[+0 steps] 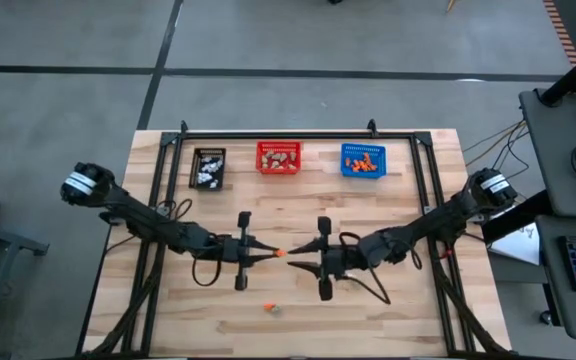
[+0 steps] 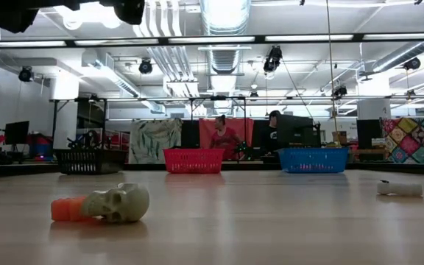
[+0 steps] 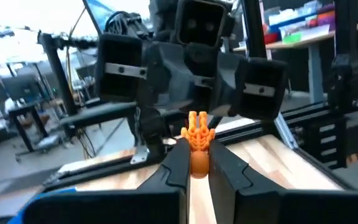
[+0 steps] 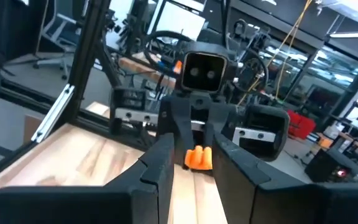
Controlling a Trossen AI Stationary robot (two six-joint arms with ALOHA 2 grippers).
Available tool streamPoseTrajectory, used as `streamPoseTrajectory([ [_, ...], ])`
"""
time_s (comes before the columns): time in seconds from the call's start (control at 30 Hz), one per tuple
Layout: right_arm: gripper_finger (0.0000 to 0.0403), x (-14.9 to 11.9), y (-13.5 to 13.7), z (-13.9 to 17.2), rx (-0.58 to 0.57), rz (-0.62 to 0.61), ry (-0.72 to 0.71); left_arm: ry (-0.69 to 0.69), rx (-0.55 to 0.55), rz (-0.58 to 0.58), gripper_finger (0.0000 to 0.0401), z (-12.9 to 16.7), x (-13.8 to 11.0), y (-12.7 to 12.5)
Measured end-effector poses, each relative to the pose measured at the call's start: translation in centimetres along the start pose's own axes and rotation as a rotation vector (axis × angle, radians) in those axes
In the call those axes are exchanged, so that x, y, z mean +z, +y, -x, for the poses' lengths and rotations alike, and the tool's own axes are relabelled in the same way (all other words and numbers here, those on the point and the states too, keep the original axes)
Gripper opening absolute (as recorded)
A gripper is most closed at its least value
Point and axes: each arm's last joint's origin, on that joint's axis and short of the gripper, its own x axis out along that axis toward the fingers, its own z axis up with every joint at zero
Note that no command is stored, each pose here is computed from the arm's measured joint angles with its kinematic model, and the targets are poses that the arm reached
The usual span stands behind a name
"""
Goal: Sort Halloween decoration
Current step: Put the orange skeleton toy into the blue bin
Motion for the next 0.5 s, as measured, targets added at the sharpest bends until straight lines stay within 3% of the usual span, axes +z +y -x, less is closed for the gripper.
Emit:
streamPoseTrajectory([
  [0.17,0.0098,-0.2,-0.8,-0.3,-0.008,-0.030,-0.012,-0.067,0.022,-0.080,0.0009,-0.5,-0.4,-0.3],
  [0.5,0.0098,-0.4,-1.3,-0.6,-0.016,-0.030,-0.021,-0.135,0.065,-0.075,0.0009,-0.9,-0.4,0.1],
])
